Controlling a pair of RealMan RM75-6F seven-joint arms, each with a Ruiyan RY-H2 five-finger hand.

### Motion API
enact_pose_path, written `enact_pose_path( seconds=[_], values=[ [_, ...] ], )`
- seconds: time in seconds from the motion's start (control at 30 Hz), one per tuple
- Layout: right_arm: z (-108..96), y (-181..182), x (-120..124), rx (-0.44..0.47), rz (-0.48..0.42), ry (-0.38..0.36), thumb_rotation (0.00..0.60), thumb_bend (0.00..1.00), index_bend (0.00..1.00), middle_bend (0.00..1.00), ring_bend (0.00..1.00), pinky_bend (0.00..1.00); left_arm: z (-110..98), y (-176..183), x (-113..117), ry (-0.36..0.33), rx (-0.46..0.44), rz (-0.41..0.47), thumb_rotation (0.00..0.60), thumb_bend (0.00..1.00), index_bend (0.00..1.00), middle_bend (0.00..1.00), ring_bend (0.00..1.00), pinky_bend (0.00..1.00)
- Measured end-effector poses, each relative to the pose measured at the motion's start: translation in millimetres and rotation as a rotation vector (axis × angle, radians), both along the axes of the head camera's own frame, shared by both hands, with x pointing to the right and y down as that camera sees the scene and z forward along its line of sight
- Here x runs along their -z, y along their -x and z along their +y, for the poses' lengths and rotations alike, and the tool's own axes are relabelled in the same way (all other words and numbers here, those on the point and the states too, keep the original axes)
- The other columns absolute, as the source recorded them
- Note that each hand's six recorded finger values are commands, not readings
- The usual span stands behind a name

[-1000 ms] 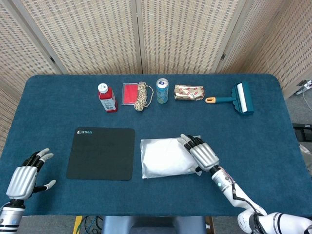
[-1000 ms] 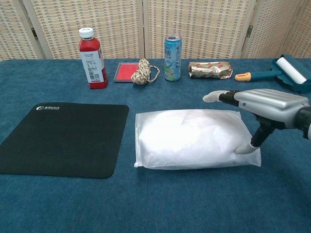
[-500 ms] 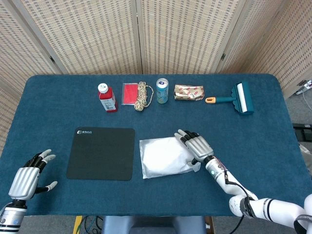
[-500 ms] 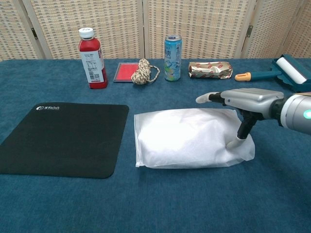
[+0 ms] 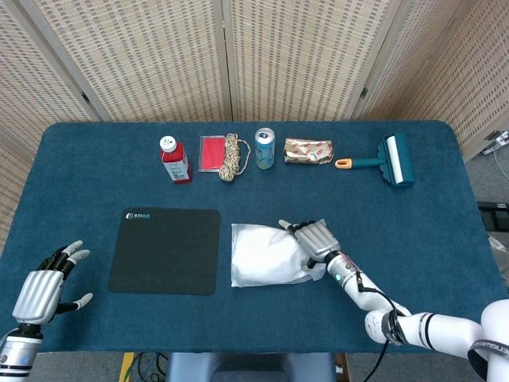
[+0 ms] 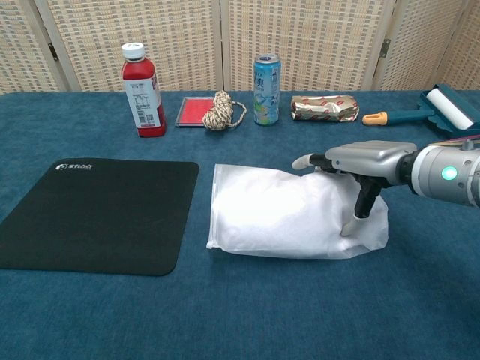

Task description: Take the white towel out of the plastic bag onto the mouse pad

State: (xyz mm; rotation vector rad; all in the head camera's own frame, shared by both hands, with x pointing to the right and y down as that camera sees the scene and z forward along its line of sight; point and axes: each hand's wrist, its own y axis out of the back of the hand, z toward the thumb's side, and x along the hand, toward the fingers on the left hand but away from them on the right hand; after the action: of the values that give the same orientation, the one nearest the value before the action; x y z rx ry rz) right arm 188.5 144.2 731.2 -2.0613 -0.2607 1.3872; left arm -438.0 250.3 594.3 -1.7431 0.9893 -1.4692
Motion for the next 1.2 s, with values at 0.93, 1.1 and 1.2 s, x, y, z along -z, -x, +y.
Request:
enact_pose_path(
  seconds=[0.93, 1.1, 1.2],
  values=[
    [-32, -24, 71, -0.056, -0.292, -0.429, 0.600, 0.65, 0.50, 0.65, 0.61, 0.71, -31, -49, 18, -0.103, -0.051, 0.148, 0.600, 0.00, 0.32, 0.50, 0.56, 0.87],
    [-37, -28, 86, -0.074, -0.372, -0.502, 0.600, 0.65, 0.50, 0.65, 0.61, 0.72, -51, -76, 25, -0.142, -0.073, 0.231, 0.600, 0.00, 0.39, 0.75, 0.68, 0.97],
    [-36, -28, 93, -0.063, -0.403, -0.541, 0.600, 0.64, 0.50, 0.65, 0.61, 0.72, -62, -94, 30, -0.150, -0.096, 0.281, 0.600, 0.00, 0.39, 0.83, 0.73, 0.99]
  ],
)
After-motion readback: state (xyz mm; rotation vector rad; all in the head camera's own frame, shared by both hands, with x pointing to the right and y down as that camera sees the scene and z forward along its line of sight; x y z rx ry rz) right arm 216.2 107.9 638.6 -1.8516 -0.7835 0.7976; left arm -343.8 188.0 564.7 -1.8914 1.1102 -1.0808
